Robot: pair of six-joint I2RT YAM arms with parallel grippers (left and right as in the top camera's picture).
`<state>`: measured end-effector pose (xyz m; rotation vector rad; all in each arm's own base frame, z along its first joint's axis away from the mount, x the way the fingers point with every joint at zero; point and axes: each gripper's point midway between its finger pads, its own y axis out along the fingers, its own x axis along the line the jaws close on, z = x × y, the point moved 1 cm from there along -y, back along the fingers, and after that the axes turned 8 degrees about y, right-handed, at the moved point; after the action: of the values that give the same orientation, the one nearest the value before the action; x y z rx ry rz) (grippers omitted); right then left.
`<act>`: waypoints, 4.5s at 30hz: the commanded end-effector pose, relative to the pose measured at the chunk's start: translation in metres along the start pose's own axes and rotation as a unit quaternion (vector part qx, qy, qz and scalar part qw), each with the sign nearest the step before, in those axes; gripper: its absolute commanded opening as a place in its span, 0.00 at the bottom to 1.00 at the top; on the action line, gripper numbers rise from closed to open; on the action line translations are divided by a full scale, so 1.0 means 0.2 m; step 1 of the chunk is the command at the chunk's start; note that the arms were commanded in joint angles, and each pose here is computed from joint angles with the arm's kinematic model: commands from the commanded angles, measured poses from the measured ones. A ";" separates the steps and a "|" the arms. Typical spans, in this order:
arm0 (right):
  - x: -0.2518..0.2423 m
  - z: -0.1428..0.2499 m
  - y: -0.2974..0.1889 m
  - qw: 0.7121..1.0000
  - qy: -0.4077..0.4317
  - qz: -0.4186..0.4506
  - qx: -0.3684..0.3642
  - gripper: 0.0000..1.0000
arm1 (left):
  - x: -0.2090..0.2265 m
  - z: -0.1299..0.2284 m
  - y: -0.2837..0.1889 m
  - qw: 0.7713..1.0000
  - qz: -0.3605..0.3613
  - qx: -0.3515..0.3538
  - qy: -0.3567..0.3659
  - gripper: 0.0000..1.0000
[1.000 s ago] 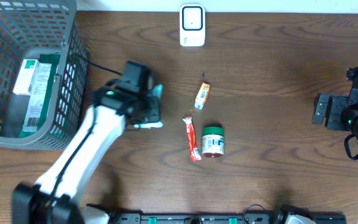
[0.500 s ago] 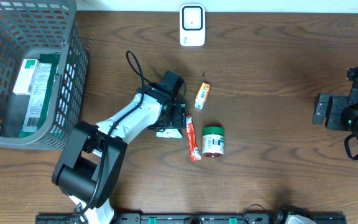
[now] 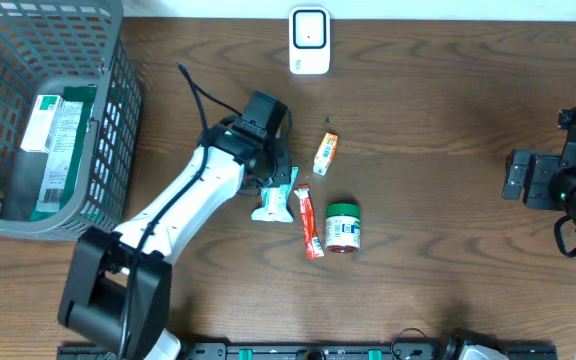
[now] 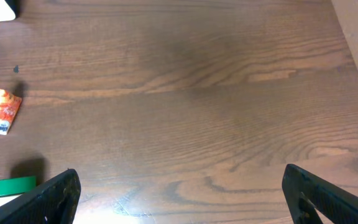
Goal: Scan the item barcode
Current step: 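Grasp the mint wipes pack and carry it to the table center, then lower the wipes pack beside the red snack stick and release, then reach the left gripper into the basket toward the white Panadol box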
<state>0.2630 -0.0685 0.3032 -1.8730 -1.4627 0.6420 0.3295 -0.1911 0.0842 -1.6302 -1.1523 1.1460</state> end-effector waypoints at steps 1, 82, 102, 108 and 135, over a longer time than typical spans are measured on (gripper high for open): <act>-0.01 -0.01 -0.01 1.000 0.008 0.002 -0.005 0.99 | 0.03 0.13 0.15 0.998 -0.018 0.054 0.005 0.07; -0.01 -0.01 -0.01 1.000 0.008 0.002 -0.005 0.99 | 0.11 0.01 -0.06 0.994 -0.099 -0.010 0.048 0.17; -0.01 -0.01 -0.01 1.000 0.008 0.002 -0.005 0.99 | 0.22 0.17 0.31 0.992 -0.087 0.089 0.017 0.22; -0.01 -0.01 -0.01 1.000 0.008 0.002 -0.005 0.99 | 0.16 0.19 0.31 0.994 -0.049 0.101 0.013 0.22; -0.01 -0.01 -0.01 1.000 0.008 0.002 -0.005 0.99 | 1.22 -0.67 -1.46 0.908 -0.255 -0.273 -0.190 0.72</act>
<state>0.2631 -0.0685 0.3033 -1.8733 -1.4629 0.6418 0.4372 0.0547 0.3483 -1.4888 -2.0811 0.8250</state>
